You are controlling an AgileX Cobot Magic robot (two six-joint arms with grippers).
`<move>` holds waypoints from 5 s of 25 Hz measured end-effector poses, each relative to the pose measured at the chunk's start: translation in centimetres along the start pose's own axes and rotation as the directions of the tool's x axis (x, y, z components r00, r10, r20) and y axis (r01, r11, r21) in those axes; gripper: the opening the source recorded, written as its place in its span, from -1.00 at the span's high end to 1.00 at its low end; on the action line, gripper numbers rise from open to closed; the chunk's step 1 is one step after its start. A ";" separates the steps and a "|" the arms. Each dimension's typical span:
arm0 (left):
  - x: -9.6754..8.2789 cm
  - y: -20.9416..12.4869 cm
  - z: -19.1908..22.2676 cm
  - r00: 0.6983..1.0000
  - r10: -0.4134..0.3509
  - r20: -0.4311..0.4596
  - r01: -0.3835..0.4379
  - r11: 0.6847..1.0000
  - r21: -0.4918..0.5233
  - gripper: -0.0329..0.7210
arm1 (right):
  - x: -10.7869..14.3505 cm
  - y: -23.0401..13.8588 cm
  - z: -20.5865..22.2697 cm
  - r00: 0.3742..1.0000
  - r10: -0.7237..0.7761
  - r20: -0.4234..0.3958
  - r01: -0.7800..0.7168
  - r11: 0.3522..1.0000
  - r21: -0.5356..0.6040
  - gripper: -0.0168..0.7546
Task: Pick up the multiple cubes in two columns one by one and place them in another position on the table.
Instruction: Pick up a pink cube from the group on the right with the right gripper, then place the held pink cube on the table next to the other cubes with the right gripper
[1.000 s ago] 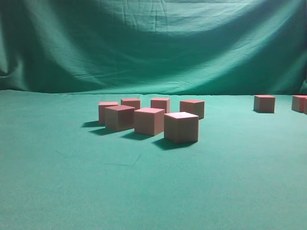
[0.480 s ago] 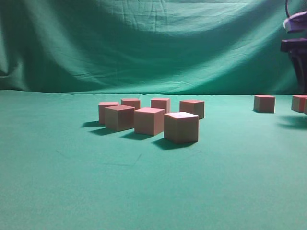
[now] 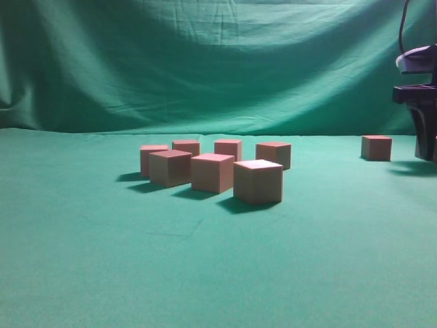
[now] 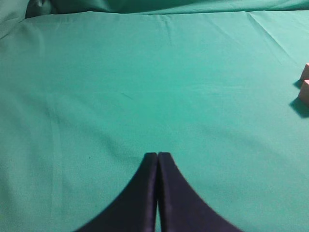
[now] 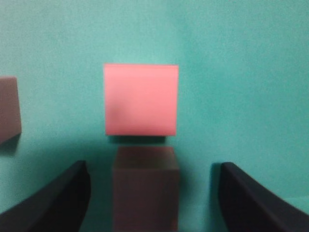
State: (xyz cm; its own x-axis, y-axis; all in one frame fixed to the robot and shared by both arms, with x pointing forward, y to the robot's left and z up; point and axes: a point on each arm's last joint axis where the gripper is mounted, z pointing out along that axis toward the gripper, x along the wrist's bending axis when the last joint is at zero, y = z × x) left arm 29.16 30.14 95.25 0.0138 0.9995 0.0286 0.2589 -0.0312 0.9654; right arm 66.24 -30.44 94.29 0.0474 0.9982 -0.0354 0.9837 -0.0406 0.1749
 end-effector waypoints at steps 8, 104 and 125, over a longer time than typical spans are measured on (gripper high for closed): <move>0.0 0.0 0.0 1.000 0.000 0.000 0.000 1.000 0.000 0.91 | 0.0 0.0 0.3 1.000 0.000 0.000 0.000 1.000 0.004 0.20; 0.0 0.0 0.0 1.000 0.000 0.000 0.000 1.000 0.000 0.91 | 24.1 -21.5 -4.5 0.614 -0.786 -0.075 0.775 0.618 -0.132 0.28; 0.0 0.0 0.0 1.000 0.000 0.000 0.000 1.000 0.000 0.91 | 24.0 -21.5 -4.5 0.632 -0.772 -0.076 0.762 0.636 -0.120 -0.36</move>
State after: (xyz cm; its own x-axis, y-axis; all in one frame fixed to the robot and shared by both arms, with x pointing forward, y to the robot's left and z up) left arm 29.16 30.14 95.25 0.0138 0.9995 0.0286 0.2589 -0.0312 0.9654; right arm 45.43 -5.38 94.07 -0.7422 0.6651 -0.0825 0.6411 0.7404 0.2020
